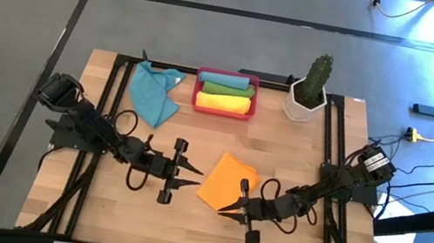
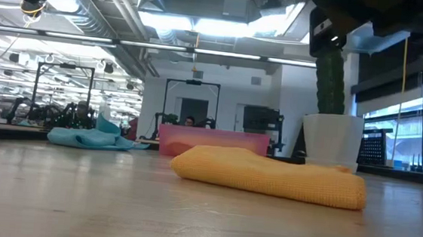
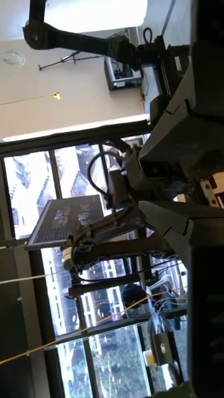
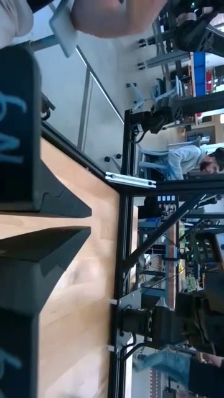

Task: Roll microfiber towels into tight, uniform cylinder then place into a basket
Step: Roll the orange towel

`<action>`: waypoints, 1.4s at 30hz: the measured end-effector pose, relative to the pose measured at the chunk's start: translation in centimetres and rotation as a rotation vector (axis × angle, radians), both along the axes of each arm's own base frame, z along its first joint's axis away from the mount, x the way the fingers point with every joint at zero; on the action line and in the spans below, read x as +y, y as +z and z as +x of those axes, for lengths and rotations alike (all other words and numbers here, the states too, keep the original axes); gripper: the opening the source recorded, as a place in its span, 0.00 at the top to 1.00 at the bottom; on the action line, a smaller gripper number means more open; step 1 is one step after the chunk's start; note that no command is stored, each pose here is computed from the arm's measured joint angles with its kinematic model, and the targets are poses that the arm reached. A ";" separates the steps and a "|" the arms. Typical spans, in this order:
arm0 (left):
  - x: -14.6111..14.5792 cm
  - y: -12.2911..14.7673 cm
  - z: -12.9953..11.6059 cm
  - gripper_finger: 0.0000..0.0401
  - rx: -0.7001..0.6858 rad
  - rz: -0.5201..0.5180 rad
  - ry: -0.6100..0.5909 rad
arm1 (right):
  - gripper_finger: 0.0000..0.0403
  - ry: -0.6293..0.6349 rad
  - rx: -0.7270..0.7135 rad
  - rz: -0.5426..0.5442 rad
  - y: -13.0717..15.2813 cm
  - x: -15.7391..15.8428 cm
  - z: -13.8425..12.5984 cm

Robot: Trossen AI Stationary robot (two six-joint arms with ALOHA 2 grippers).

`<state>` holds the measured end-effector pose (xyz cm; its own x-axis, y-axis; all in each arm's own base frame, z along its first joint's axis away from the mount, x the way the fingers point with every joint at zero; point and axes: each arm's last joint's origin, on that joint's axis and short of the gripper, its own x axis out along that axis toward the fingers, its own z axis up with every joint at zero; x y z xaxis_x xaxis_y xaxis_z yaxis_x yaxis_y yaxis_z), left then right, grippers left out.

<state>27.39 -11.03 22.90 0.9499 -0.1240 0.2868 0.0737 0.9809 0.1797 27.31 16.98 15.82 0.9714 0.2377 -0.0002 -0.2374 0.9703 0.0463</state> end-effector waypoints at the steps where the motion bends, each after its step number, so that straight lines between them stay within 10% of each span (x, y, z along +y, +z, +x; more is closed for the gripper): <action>1: 0.0 0.0 0.0 0.74 -0.001 0.001 -0.001 | 0.91 0.000 0.000 0.000 0.0 0.0 0.0; 18: 0.0 0.0 0.0 0.74 0.000 0.002 0.000 | 0.91 -0.003 0.008 0.012 -0.1 0.0 0.0; 33: 0.0 0.0 0.0 0.74 0.000 0.002 0.000 | 0.91 -0.050 0.588 -0.089 0.9 2.7 3.5; 42: 0.0 0.0 0.0 0.74 0.000 0.002 0.001 | 0.91 -0.112 0.588 -0.136 1.1 3.8 2.8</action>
<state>27.39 -11.03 22.90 0.9499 -0.1237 0.2870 0.0729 0.9807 0.1813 30.08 20.78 16.96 0.8186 0.0942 -0.5666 -0.1061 0.9943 0.0121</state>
